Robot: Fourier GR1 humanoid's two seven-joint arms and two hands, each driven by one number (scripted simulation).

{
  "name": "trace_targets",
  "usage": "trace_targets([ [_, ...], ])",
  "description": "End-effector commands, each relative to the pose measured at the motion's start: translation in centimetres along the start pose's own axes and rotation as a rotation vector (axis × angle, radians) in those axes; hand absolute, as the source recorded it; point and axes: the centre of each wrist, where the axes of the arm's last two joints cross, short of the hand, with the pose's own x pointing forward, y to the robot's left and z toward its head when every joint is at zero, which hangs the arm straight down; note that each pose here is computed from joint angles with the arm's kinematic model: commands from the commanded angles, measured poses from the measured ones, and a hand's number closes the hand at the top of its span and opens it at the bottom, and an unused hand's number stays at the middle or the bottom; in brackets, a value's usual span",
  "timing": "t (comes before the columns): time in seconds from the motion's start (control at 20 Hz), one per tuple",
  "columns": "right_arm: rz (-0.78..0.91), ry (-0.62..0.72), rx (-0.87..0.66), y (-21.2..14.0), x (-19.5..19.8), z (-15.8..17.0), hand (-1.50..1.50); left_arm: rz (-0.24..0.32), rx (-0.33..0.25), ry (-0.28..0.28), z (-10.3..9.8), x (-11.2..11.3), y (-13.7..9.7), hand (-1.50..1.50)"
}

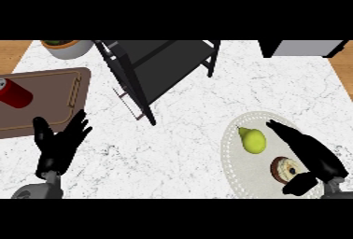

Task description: Pick the cupcake from the placemat and place it in the tiered shelf

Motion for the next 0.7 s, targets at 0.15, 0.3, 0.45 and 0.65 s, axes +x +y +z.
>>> trace_targets([
  [0.15,-0.026,-0.044,-0.001,1.5,-1.6,-0.8,-1.5,-0.007,-0.004,0.016,-0.6,0.7,-2.3,0.0],
  [0.3,0.081,-0.065,0.105,1.3,0.3,-2.0,1.5,0.004,-0.006,0.004,-0.1,0.1,2.0,0.0],
  [0.45,0.219,-0.167,0.216,4.0,0.6,-0.5,1.5,-0.008,0.002,0.009,1.0,0.6,0.3,0.0],
  [0.65,0.107,-0.19,0.187,3.7,-0.1,0.4,1.5,0.001,0.003,0.019,-0.8,-0.6,-0.6,0.0],
])
